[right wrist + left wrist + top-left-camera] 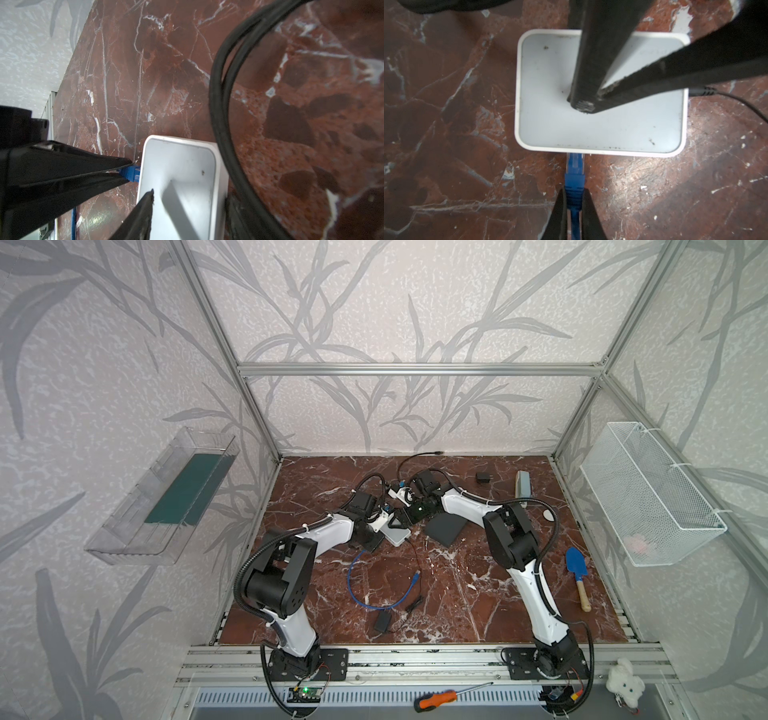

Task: Insert the plug into the switch port

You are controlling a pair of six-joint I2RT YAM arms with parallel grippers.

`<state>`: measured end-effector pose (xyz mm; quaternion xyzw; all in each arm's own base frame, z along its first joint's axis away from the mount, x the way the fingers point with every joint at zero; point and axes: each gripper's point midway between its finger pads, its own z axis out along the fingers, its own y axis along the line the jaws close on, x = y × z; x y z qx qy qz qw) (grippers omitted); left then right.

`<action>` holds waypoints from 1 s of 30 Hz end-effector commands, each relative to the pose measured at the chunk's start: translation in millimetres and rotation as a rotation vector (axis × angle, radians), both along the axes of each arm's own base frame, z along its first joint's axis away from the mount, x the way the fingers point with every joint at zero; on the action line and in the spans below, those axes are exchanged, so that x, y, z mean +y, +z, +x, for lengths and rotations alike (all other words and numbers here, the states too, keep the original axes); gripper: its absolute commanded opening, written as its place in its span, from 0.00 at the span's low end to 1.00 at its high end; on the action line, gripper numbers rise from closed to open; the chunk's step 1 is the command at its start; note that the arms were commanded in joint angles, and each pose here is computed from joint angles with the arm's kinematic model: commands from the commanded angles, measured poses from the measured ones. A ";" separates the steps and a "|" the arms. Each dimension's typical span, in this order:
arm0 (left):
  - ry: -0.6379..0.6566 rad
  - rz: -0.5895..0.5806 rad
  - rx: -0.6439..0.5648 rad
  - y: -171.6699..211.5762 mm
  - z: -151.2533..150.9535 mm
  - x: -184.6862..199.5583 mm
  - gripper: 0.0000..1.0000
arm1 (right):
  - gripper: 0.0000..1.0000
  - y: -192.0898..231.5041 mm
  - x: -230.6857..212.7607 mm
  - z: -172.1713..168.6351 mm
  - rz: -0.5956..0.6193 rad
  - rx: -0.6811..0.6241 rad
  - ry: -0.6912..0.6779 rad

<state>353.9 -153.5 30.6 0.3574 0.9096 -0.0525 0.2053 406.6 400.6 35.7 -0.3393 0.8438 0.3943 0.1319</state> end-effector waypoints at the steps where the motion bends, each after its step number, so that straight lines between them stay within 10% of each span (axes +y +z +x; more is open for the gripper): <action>1: -0.045 0.010 -0.066 3.1 15.4 -10.3 0.03 | 0.54 -28.7 0.3 -40.6 -0.015 0.154 0.096; 30: -0.148 -0.024 -0.160 34.5 41.8 -38.7 0.00 | 0.47 -35.5 36.5 -76.9 0.064 0.185 0.299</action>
